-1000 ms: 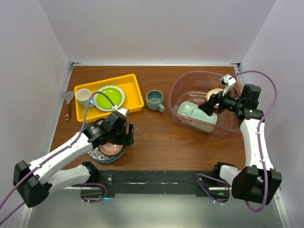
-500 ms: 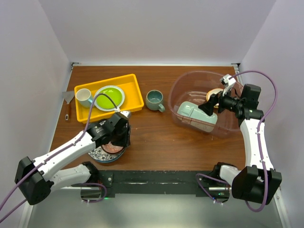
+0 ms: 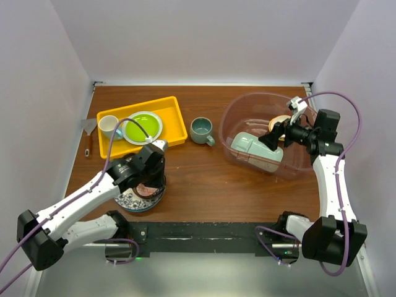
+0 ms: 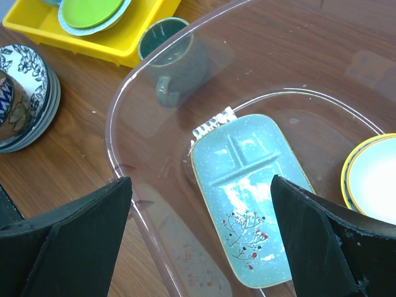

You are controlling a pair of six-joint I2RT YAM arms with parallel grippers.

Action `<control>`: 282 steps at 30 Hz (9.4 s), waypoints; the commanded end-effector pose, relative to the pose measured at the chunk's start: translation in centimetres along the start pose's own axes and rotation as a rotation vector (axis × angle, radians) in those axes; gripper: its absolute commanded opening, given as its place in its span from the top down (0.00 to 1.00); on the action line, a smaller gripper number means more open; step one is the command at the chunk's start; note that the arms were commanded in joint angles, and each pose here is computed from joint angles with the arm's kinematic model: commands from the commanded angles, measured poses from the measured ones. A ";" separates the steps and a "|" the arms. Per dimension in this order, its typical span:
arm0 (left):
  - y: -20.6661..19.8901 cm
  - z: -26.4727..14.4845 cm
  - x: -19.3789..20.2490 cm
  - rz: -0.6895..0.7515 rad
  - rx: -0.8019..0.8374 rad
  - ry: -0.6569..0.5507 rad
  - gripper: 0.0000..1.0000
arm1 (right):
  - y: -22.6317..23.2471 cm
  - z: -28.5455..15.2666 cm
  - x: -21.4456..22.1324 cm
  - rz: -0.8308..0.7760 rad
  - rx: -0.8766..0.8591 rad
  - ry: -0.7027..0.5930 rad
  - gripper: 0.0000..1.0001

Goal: Place the mixed dishes into the plastic bin
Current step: Pick up the bowl from the center of the board, then place the bowl in the plastic bin, then pick up the bowl from the center of the board.

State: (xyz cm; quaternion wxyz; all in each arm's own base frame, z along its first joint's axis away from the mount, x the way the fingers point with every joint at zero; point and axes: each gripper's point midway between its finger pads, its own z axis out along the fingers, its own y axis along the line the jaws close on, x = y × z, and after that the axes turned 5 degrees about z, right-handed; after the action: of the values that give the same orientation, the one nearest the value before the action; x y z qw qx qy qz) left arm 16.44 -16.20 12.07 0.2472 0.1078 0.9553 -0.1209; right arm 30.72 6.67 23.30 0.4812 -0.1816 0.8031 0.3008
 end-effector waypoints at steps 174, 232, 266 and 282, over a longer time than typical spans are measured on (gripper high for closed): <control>-0.7 -7.6 -11.9 0.586 -0.061 -0.892 0.00 | -17.2 8.4 1.9 -0.186 0.669 0.297 0.88; -1.2 -1.6 -8.4 0.101 0.001 -0.491 0.00 | 6.2 0.6 0.7 -0.413 -0.168 -0.064 0.02; 2.2 2.9 -0.4 0.162 -0.477 -0.089 0.94 | 5.9 0.7 1.1 -0.407 -0.168 -0.044 0.02; -3.5 -0.7 -4.3 0.375 -0.120 -0.251 1.00 | 6.2 0.6 1.3 -0.420 -0.189 -0.040 0.02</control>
State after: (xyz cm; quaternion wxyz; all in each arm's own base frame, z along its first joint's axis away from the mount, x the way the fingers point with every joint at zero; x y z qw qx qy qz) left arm 17.25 -17.55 10.85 0.3111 0.2179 0.9245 0.0323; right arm 26.94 11.76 23.18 0.5248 -0.3726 0.7149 0.2733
